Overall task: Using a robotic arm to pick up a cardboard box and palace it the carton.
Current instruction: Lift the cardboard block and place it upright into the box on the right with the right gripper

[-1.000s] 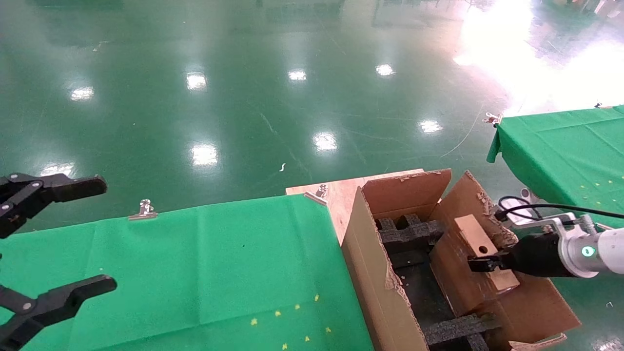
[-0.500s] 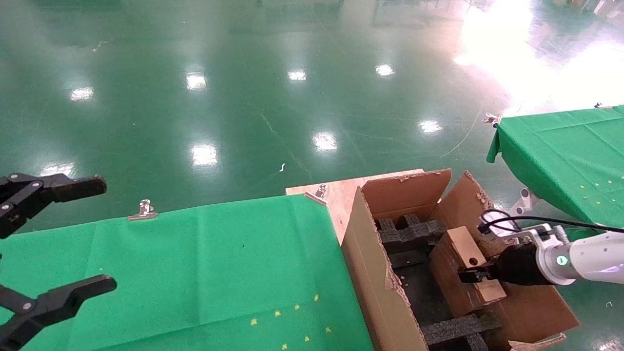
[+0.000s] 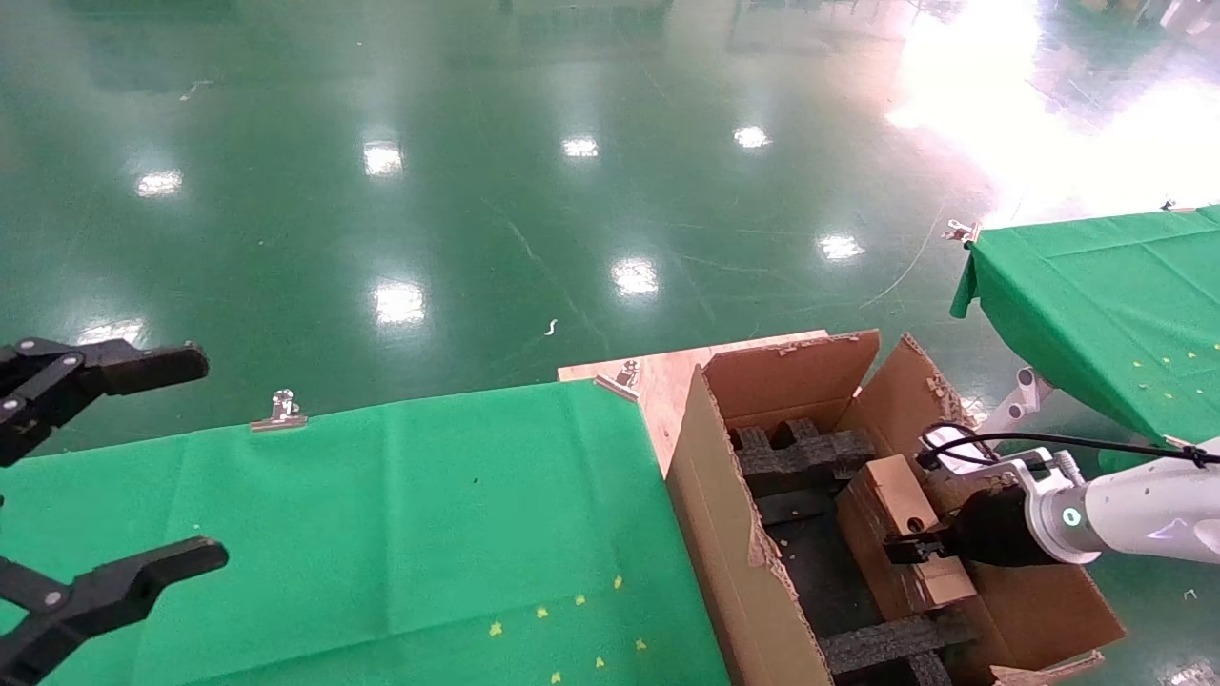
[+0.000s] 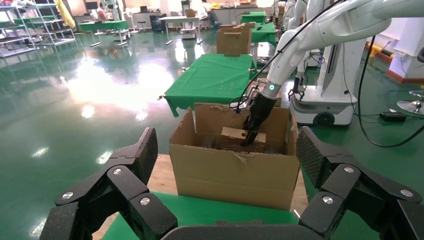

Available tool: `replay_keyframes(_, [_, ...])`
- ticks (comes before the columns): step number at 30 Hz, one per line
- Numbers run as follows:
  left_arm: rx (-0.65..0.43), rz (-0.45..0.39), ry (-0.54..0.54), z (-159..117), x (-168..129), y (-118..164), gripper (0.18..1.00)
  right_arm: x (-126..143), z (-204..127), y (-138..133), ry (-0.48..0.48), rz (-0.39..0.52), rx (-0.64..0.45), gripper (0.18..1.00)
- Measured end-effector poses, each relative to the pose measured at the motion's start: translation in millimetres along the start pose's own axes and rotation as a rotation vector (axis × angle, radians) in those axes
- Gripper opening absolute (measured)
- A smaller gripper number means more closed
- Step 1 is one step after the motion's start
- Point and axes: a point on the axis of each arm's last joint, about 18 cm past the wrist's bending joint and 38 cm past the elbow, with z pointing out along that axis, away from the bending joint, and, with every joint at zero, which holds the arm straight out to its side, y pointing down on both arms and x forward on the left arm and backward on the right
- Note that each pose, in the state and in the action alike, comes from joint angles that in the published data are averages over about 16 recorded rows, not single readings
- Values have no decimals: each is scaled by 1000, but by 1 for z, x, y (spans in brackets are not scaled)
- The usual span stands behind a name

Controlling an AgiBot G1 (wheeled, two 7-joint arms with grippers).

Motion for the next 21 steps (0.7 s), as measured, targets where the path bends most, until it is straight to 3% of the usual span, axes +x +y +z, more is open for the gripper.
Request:
replay_keyframes(12, [0,0,0,0,0,0,1001,1,-2,-1,-1,2,5,369])
replay_keyframes(21, [0,0,0,0,0,0,1001,3,-7,-8,3,-4,23,518])
